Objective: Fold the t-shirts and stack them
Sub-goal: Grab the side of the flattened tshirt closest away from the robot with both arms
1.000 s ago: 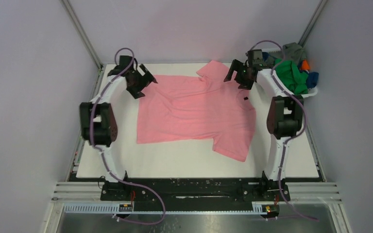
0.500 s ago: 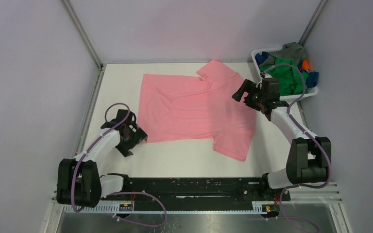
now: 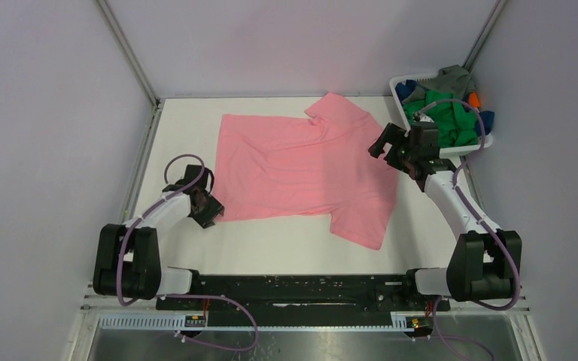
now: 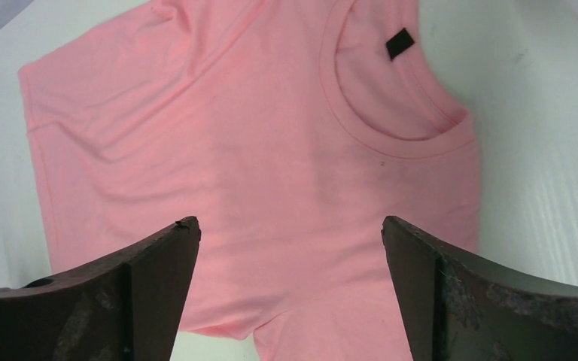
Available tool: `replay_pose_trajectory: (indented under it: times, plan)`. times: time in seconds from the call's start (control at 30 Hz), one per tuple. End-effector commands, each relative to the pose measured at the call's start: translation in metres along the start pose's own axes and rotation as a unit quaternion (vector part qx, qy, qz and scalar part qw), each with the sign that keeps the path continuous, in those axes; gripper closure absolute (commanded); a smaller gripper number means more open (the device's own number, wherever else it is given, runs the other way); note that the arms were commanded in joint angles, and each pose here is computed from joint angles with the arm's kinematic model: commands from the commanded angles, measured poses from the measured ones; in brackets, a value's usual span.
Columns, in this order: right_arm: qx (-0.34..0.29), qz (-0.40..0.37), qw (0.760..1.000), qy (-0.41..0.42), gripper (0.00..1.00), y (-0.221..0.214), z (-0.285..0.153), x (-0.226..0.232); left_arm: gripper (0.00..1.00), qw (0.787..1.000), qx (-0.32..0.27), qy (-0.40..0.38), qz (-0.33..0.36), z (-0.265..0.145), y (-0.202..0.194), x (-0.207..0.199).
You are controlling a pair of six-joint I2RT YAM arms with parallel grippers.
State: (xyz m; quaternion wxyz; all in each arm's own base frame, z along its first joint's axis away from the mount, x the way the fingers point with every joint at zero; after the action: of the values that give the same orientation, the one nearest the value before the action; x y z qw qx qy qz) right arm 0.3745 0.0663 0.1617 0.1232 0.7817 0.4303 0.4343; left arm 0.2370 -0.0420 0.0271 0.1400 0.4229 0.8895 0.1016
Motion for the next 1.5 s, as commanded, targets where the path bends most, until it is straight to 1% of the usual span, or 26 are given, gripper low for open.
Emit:
replay_pose_trajectory:
  times: [0.0,0.07,0.13,0.27,0.37,0.43,0.5,0.57,0.67,0.73,0.77,0.87,0.97,1.0,1.07,1.23,1.27,1.3,1.33,1.4,1.43,1.47]
  plan:
    - [-0.039,-0.003,0.998,-0.058,0.0,0.014,-0.018,-0.016,0.65,1.0,-0.004,-0.021,0.007,0.005,0.009,-0.015]
    - [-0.049,0.002,0.995,-0.089,0.0,0.015,-0.022,-0.028,0.77,1.0,-0.005,-0.02,0.012,0.005,0.008,-0.014]
    - [-0.055,0.002,0.992,-0.111,0.01,0.014,-0.027,-0.036,0.99,1.0,-0.005,-0.018,0.02,0.006,0.007,-0.013]
    - [-0.045,0.002,0.99,-0.131,0.01,0.006,-0.035,-0.045,1.0,0.999,-0.018,-0.004,0.031,0.007,0.012,-0.008]
    - [-0.005,-0.004,0.991,-0.134,0.0,-0.015,-0.041,-0.046,1.0,0.999,-0.023,-0.005,0.04,0.005,0.018,-0.012]
    - [0.044,-0.04,0.988,-0.143,0.0,-0.045,-0.045,-0.044,1.0,0.999,-0.033,-0.004,0.04,0.001,0.022,-0.012]
    - [0.115,-0.092,0.975,-0.169,0.01,-0.086,-0.056,-0.05,1.0,0.998,-0.041,0.005,0.042,-0.002,0.026,-0.009]
    - [0.166,-0.123,0.96,-0.186,0.01,-0.122,-0.066,-0.057,1.0,0.998,-0.047,0.014,0.046,-0.003,0.029,-0.006]
    - [0.244,-0.139,0.945,-0.167,0.07,-0.167,-0.082,-0.059,1.0,0.998,-0.041,0.008,0.048,0.0,0.028,-0.01]
    - [0.284,-0.153,0.932,-0.167,0.12,-0.187,-0.092,-0.062,1.0,0.998,-0.033,-0.001,0.048,0.003,0.025,-0.014]
    - [0.299,-0.16,0.924,-0.176,0.13,-0.195,-0.096,-0.066,1.0,0.998,-0.029,-0.003,0.048,0.003,0.024,-0.014]
    - [0.326,-0.17,0.908,-0.198,0.18,-0.213,-0.096,-0.081,1.0,0.998,-0.03,-0.008,0.046,0.005,0.023,-0.015]
    - [0.328,-0.168,0.904,-0.215,0.22,-0.219,-0.082,-0.088,1.0,0.998,-0.026,-0.011,0.048,0.006,0.02,-0.014]
    - [0.325,-0.167,0.905,-0.216,0.25,-0.22,-0.075,-0.088,1.0,0.998,-0.024,-0.012,0.049,0.006,0.018,-0.014]
    - [0.338,-0.162,0.901,-0.219,0.33,-0.227,-0.066,-0.088,1.0,0.999,-0.02,-0.012,0.05,0.008,0.016,-0.013]
    - [0.358,-0.141,0.885,-0.262,0.39,-0.243,-0.066,-0.106,1.0,0.999,-0.017,-0.008,0.05,0.006,0.014,-0.011]
    - [0.36,-0.137,0.883,-0.267,0.42,-0.246,-0.068,-0.11,1.0,0.999,-0.016,-0.007,0.049,0.006,0.013,-0.009]
    - [0.359,-0.131,0.883,-0.271,0.49,-0.249,-0.071,-0.113,1.0,0.999,-0.016,-0.007,0.047,0.005,0.012,-0.009]
    - [0.36,-0.128,0.883,-0.275,0.58,-0.253,-0.074,-0.115,1.0,0.999,-0.016,-0.005,0.046,0.004,0.011,-0.007]
    - [0.362,-0.135,0.882,-0.272,0.8,-0.258,-0.081,-0.116,1.0,0.999,-0.018,-0.003,0.041,0.002,0.008,-0.003]
    - [0.36,-0.144,0.884,-0.262,0.88,-0.258,-0.084,-0.112,1.0,0.999,-0.019,0.002,0.038,0.0,0.007,0.001]
    - [0.358,-0.145,0.886,-0.257,0.93,-0.258,-0.088,-0.107,1.0,0.999,-0.02,0.008,0.034,-0.002,0.005,0.006]
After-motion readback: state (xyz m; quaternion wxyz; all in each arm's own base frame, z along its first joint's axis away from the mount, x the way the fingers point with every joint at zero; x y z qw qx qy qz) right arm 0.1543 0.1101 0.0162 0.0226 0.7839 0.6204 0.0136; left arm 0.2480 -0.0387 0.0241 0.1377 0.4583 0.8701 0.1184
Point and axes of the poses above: each gripper's point midway between its finger pads, its own z axis out along the fingers, its own x axis along the line the jaws close on, y = z × x, the point moved 1 cm from there along -z, back along the fingers, and after that the axes turned 10 degrees about z, right-handed, at the moved point
